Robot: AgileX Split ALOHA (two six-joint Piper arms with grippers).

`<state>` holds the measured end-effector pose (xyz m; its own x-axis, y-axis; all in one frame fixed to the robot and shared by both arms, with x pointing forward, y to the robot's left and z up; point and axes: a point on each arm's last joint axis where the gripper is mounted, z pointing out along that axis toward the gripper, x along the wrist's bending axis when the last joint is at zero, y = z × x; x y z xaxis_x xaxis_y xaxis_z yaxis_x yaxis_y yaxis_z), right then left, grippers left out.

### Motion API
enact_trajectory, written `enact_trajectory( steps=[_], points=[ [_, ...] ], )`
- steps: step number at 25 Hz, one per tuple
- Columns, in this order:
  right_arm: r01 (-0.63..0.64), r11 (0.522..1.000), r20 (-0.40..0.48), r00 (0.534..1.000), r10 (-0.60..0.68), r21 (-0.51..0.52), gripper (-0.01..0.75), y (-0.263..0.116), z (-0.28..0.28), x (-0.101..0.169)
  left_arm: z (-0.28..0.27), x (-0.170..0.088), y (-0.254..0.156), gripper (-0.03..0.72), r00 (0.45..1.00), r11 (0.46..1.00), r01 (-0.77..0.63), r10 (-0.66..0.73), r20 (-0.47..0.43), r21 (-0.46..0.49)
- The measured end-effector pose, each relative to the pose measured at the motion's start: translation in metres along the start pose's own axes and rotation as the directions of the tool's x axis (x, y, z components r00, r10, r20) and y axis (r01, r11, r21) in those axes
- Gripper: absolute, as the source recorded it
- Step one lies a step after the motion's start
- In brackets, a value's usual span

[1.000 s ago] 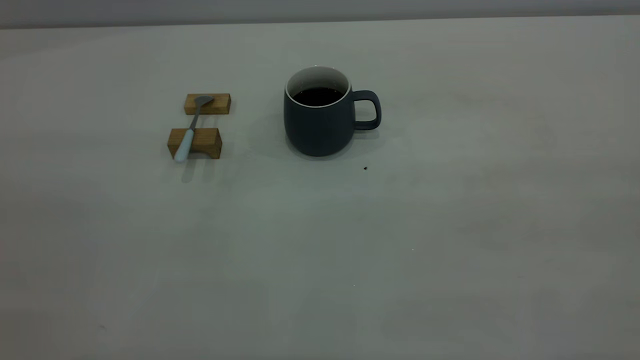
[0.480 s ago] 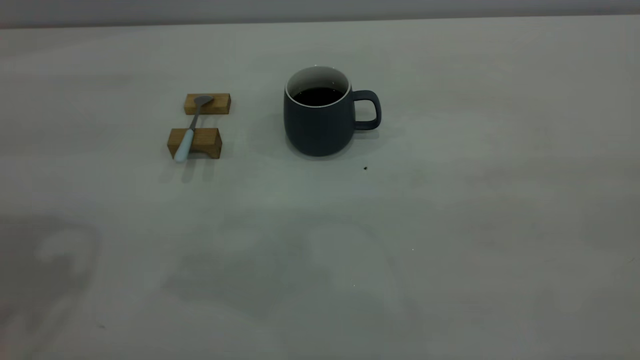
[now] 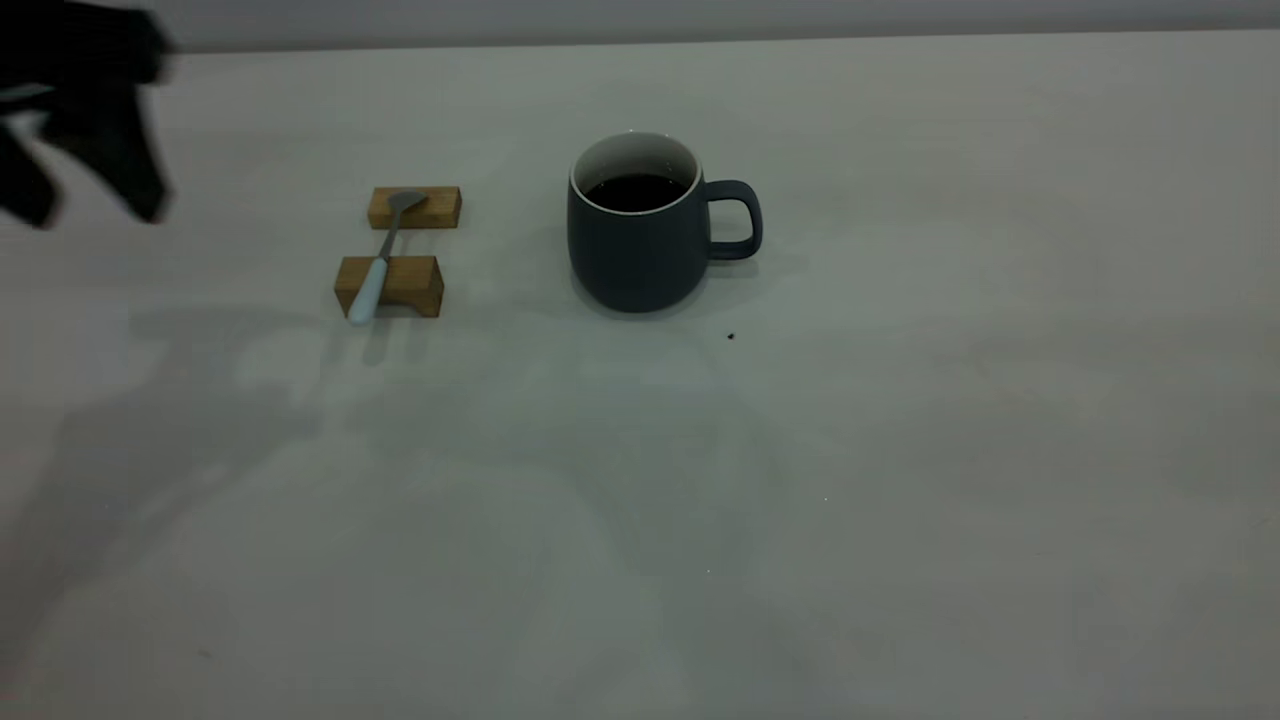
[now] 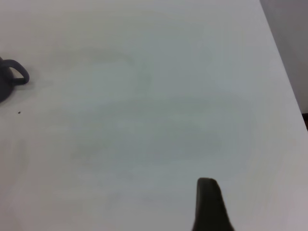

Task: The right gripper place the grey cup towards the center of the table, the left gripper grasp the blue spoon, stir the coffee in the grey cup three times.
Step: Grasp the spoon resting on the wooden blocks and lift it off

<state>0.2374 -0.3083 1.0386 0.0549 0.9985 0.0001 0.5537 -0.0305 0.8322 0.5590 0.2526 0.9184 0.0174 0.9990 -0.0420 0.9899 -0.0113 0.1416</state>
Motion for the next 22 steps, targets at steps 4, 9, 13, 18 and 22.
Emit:
enact_trajectory(
  steps=[4, 9, 13, 18, 22],
  points=[
    [0.000, 1.000, 0.000, 1.000, 0.000, 0.000, 0.535, 0.000, 0.000, 0.000, 0.033, -0.016, 0.021, 0.594, 1.000, 0.999, -0.016, 0.016, -0.002, 0.042],
    [0.000, 1.000, 0.000, 1.000, 0.000, 0.000, 0.535, 0.000, 0.000, 0.000, 0.062, -0.033, 0.042, 0.590, 0.999, 0.998, -0.040, 0.040, 0.000, 0.056],
    [0.000, 1.000, 0.000, 1.000, 0.000, 0.000, 0.535, 0.000, 0.000, 0.000, 0.082, -0.039, 0.052, 0.589, 1.000, 0.997, -0.031, 0.031, -0.003, 0.070],
    [0.000, 1.000, 0.000, 1.000, 0.000, 0.000, 0.535, 0.000, 0.000, 0.000, 0.099, -0.040, 0.058, 0.589, 1.000, 0.996, -0.010, 0.010, -0.007, 0.086],
    [0.000, 1.000, 0.000, 1.000, 0.000, 0.000, 0.535, 0.000, 0.000, 0.000, 0.113, -0.040, 0.060, 0.589, 1.000, 0.994, -0.007, 0.008, -0.012, 0.105]
  ],
)
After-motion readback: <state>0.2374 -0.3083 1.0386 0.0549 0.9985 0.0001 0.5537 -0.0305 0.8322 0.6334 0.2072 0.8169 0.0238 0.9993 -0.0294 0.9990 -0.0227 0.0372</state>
